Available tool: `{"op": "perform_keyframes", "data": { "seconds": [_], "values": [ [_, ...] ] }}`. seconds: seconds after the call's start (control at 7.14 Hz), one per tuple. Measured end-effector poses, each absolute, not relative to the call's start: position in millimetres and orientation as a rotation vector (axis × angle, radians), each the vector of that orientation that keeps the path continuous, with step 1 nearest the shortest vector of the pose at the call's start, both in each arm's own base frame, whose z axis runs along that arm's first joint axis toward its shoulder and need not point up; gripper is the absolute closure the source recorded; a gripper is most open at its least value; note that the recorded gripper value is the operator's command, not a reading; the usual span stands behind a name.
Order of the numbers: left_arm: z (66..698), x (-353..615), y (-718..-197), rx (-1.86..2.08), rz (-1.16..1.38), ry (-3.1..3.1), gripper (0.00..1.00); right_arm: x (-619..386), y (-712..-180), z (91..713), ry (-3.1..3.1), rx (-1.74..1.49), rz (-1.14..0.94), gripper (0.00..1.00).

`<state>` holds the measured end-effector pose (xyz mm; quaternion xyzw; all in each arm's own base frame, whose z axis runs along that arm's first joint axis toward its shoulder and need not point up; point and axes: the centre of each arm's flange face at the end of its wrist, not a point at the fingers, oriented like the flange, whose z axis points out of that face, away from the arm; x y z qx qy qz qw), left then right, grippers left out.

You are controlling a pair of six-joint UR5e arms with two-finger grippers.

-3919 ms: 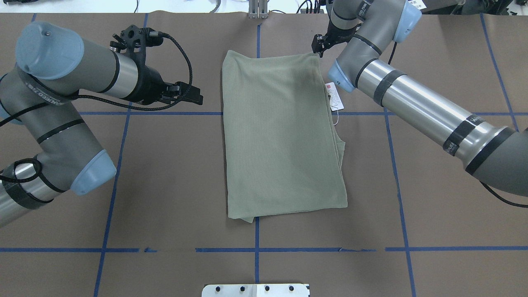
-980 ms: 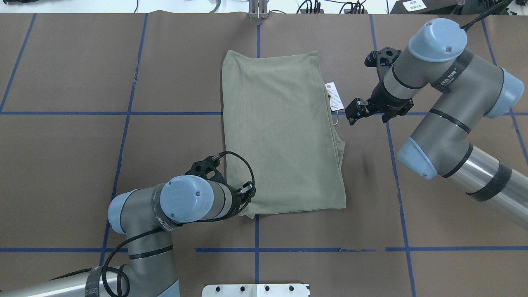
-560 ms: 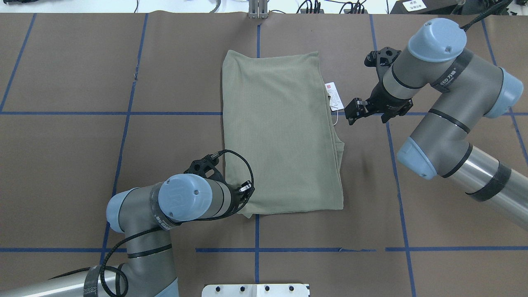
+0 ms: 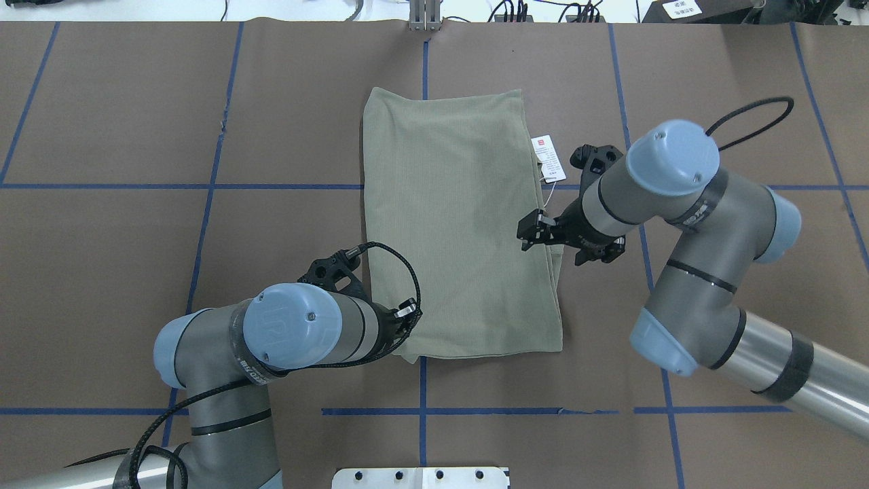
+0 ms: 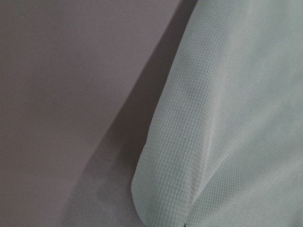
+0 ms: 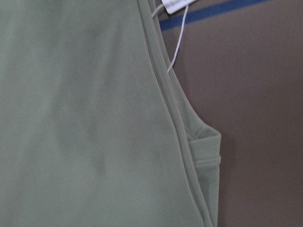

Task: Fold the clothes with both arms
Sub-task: 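Press the near corner with the left gripper while right gripper moves to side edge, then grasp the near edge of the shirt with both grippers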

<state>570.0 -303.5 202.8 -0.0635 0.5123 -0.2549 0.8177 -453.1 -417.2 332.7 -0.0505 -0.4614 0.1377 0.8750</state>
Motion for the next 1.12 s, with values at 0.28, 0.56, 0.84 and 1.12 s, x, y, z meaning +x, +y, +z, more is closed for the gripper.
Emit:
{"op": "perform_keyframes", "data": {
  "seconds": [0.28,0.56,0.84,1.12],
  "values": [
    [201,570,-302,-0.136,-0.539,1.094,1.00,-472,-363,340,-0.946,-0.175,0.436,0.00],
    [200,570,-302,-0.138,-0.537,1.099,1.00,-486,-335,345,-0.918,-0.193,0.504,0.00],
    [203,573,-303,-0.138,-0.537,1.096,1.00,-499,-320,350,-0.856,-0.193,0.522,0.00],
    [204,574,-303,-0.137,-0.537,1.096,1.00,-501,-317,354,-0.833,-0.194,0.524,0.07]
  ]
}}
